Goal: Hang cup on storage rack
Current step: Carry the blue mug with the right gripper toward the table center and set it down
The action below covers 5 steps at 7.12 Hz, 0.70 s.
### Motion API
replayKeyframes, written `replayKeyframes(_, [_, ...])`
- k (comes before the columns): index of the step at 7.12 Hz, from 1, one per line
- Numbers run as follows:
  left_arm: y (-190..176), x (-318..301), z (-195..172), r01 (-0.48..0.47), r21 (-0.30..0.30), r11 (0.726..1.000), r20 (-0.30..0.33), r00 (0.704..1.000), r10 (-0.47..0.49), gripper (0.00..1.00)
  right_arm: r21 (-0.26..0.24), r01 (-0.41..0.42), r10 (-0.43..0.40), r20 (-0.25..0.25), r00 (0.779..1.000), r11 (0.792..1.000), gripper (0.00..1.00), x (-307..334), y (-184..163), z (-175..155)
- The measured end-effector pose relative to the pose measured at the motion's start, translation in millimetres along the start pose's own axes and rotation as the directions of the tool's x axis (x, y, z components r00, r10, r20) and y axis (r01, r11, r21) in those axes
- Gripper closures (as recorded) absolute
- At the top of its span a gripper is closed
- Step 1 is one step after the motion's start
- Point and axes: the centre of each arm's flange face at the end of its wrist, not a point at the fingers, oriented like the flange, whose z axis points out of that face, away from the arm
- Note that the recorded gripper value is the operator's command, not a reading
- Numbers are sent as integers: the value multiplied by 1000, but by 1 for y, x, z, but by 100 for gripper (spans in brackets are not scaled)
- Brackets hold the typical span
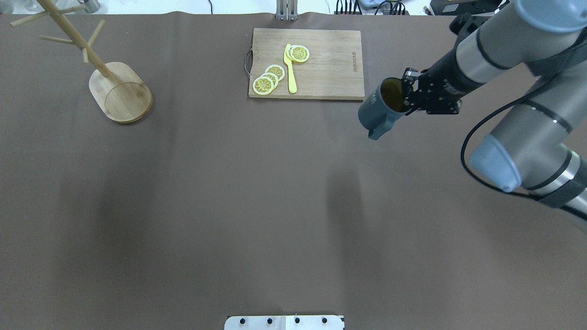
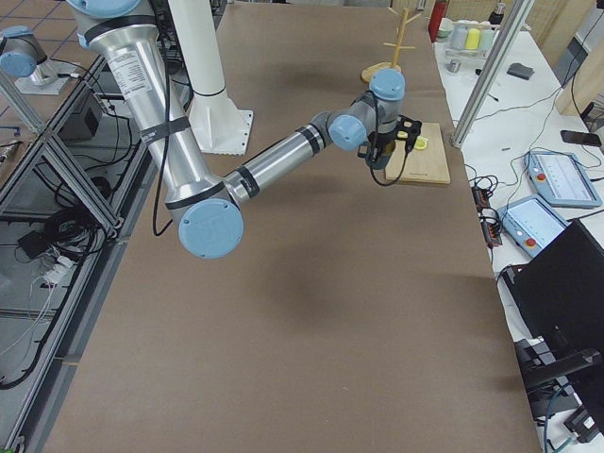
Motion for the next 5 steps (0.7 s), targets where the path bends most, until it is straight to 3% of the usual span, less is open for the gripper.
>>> replayKeyframes(2, [3, -5, 4, -7, 2, 1000, 3, 1000, 7, 2, 73, -85, 90, -65, 994, 994, 100, -50, 98, 57])
replayKeyframes(3, [4, -7, 6, -4, 2, 1000, 2, 1000, 4, 2, 114, -133, 145, -101, 984, 985, 100, -60, 130, 77])
replayKeyframes(5, [6, -10, 7, 4, -1, 1000, 1, 1000, -4, 2, 155, -249, 269, -129, 955, 956, 100, -72, 158, 110])
